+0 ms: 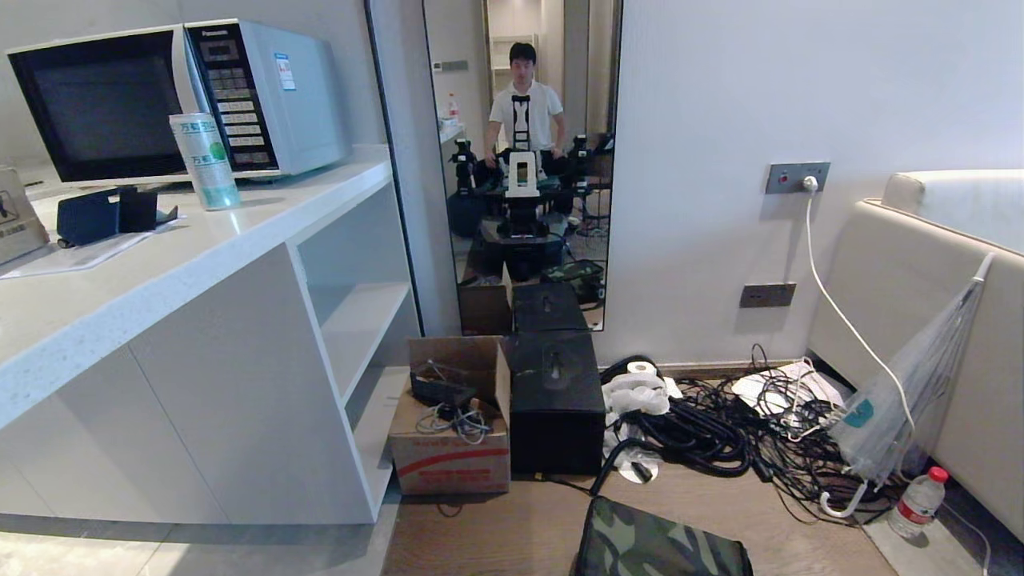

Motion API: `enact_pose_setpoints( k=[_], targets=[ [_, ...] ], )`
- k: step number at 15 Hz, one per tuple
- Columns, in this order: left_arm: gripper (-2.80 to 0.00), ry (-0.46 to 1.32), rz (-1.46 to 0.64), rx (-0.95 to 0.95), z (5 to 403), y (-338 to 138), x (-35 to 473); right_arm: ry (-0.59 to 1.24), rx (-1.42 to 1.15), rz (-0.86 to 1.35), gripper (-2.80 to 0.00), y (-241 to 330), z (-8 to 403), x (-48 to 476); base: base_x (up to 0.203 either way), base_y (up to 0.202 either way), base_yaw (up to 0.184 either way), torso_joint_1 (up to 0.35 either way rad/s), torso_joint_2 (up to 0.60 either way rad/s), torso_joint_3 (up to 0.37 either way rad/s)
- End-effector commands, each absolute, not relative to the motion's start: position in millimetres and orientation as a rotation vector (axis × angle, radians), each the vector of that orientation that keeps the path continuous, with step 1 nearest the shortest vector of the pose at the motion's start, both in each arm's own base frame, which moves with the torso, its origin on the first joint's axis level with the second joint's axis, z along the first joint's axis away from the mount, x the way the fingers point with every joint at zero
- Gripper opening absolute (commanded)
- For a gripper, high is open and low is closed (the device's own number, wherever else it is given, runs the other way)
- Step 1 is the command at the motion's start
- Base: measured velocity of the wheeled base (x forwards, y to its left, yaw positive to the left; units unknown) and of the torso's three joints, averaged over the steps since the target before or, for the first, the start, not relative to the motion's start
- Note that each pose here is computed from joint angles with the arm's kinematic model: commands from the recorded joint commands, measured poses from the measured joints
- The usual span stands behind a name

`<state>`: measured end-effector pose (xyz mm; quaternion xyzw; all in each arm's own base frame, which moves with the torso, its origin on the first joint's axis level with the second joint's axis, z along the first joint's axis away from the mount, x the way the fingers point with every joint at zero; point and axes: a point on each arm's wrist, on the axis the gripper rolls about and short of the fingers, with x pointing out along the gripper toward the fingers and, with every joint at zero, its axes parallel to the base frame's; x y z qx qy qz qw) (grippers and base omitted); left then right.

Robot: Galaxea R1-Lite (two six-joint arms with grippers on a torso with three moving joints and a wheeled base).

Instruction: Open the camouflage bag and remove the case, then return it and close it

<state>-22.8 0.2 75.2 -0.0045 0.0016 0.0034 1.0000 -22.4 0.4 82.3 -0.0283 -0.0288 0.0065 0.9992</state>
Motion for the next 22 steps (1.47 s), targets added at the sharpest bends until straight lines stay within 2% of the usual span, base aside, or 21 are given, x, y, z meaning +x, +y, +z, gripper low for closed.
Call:
enact_pose_setpoints(
  k=[1,4,22],
  targets=[
    [-2.80,0.003,0.008,-0.008,75.2,0.2,-22.8,-0.027,-0.057,0.015,-2.80,0.4,73.9,-20.0,0.193,0.000,0.001,0.003,0.01,0.005],
    [-2.80,0.003,0.008,-0.008,75.2,0.2,-22.8,-0.027,-0.057,0.015,-2.80,0.4,73.9,-20.0,0.149,0.000,0.001,0.001,0.00,0.003],
    [-2.80,0.003,0.008,-0.008,75.2,0.2,-22.8,-0.023,-0.056,0.012,-2.80,0.3,73.8,-19.9,0.000,0.000,0.000,0.000,0.00,0.000]
  ],
)
